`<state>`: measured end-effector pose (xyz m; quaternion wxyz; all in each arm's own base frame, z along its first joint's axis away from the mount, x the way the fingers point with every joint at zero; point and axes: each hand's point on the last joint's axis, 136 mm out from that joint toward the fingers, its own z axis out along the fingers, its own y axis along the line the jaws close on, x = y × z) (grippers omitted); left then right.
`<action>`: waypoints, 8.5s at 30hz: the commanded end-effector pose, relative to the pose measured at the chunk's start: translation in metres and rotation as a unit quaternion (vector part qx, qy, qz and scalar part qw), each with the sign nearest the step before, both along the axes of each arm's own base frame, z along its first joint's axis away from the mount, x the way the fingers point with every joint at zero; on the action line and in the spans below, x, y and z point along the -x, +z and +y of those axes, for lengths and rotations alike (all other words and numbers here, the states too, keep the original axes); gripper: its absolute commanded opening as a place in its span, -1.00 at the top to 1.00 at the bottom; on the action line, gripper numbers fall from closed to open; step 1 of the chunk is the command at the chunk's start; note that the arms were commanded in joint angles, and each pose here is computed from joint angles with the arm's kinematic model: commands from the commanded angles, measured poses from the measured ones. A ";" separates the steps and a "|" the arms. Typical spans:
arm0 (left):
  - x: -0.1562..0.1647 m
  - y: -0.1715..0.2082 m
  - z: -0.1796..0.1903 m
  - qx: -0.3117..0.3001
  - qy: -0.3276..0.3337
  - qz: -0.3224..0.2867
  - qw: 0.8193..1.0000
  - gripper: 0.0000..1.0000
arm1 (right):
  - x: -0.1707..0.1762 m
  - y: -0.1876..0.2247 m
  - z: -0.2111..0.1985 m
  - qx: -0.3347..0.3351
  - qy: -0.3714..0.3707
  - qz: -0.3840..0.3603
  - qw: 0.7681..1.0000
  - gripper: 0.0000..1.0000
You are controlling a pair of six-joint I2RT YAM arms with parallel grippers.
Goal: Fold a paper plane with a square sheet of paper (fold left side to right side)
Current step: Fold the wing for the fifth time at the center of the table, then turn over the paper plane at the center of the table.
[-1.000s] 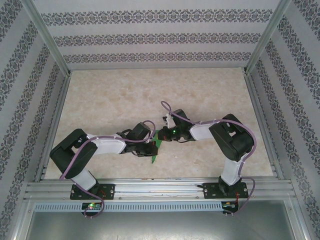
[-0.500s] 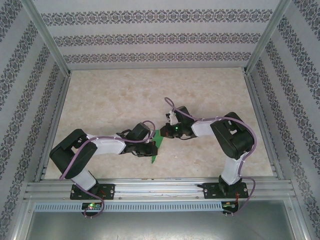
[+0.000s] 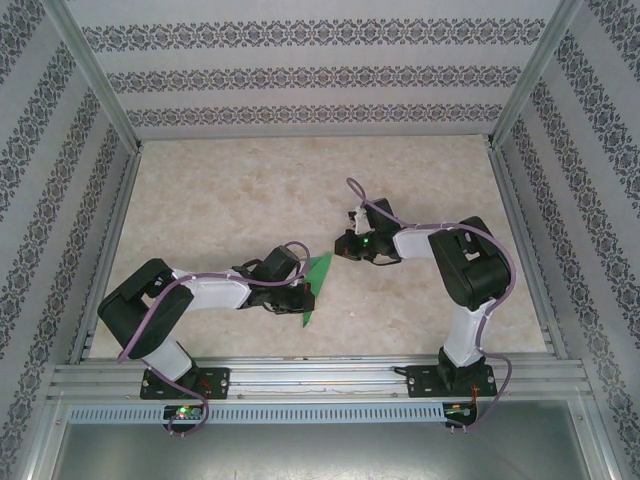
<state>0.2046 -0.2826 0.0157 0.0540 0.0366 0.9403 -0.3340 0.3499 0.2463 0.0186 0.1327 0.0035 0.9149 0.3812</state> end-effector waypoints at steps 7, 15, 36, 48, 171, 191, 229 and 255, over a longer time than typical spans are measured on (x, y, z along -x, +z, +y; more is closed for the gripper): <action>0.021 -0.028 0.033 -0.077 0.006 0.039 0.996 1.00 | 0.014 0.044 -0.009 0.003 -0.004 -0.037 0.999 1.00; 0.017 -0.027 0.029 -0.073 0.005 0.036 0.997 1.00 | 0.070 0.045 0.025 -0.042 0.012 0.016 0.999 1.00; 0.015 -0.023 0.022 -0.061 0.002 0.035 0.998 1.00 | 0.086 0.009 0.071 -0.019 0.040 0.059 0.997 1.00; -0.004 0.039 0.001 0.018 0.002 -0.006 1.000 0.89 | 0.107 -0.045 0.049 0.045 0.021 0.137 0.989 1.00; -0.005 -0.004 0.000 0.059 0.008 0.056 0.997 0.93 | 0.116 -0.072 0.035 0.134 0.040 0.157 0.978 1.00; 0.073 -0.023 0.031 0.008 -0.004 0.091 0.996 0.93 | 0.104 -0.072 0.026 0.155 0.042 0.155 0.975 1.00; -0.036 0.102 0.159 -0.138 0.208 -0.272 0.929 -0.45 | 0.082 0.054 0.030 0.385 -0.038 -0.013 0.922 -0.34; -0.029 0.111 0.171 -0.152 0.211 -0.284 0.923 -0.58 | 0.079 0.048 0.037 0.381 -0.068 -0.013 0.922 0.94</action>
